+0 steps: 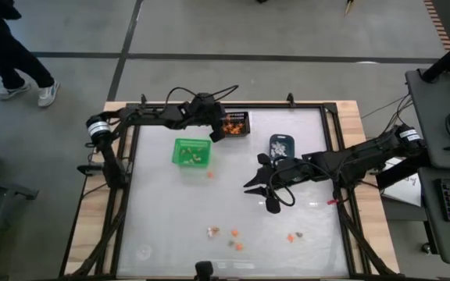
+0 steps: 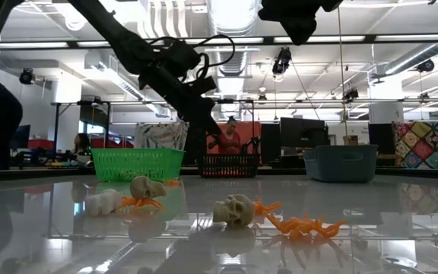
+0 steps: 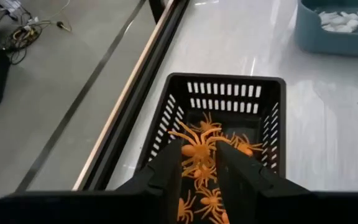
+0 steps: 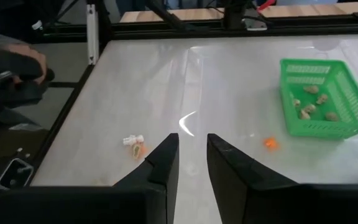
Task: Sort Halloween decoration
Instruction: Put the orange spider toy into the black bin, then put the gray skull toy into the green bin
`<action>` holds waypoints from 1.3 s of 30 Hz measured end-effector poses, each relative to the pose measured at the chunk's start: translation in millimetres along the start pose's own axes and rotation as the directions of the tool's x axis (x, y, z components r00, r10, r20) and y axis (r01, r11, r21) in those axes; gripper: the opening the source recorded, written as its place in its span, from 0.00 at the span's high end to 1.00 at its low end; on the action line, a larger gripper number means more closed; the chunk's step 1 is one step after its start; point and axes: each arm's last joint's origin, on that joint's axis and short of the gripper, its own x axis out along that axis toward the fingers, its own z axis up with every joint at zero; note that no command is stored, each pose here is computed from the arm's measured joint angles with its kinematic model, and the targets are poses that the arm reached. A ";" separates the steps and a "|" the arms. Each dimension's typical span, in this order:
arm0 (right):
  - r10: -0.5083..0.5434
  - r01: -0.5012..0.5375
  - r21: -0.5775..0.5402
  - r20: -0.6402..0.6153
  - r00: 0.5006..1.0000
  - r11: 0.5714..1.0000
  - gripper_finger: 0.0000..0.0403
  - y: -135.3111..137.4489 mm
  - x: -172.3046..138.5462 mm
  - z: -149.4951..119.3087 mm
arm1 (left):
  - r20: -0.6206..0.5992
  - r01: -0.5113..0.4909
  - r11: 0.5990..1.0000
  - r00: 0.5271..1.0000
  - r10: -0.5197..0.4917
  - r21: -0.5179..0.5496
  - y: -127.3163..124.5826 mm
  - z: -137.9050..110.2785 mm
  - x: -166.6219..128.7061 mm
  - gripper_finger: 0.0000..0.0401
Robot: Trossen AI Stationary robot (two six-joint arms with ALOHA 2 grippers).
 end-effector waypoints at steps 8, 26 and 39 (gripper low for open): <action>-0.050 0.050 0.028 0.003 0.999 0.998 0.82 -1.5 0.2 -0.3 | -0.022 0.006 1.000 1.000 -0.006 -0.011 -0.3 -2.3 0.2 0.81; -0.050 0.050 0.048 0.003 0.999 0.998 0.80 -1.4 0.3 -0.3 | -0.053 0.035 0.998 0.998 -0.038 -0.042 -2.8 -5.5 -0.5 0.67; -0.050 0.050 0.095 0.002 0.999 0.994 0.82 -1.4 0.4 -0.4 | -0.036 0.067 0.997 0.997 -0.069 -0.048 -12.8 6.8 -16.6 0.55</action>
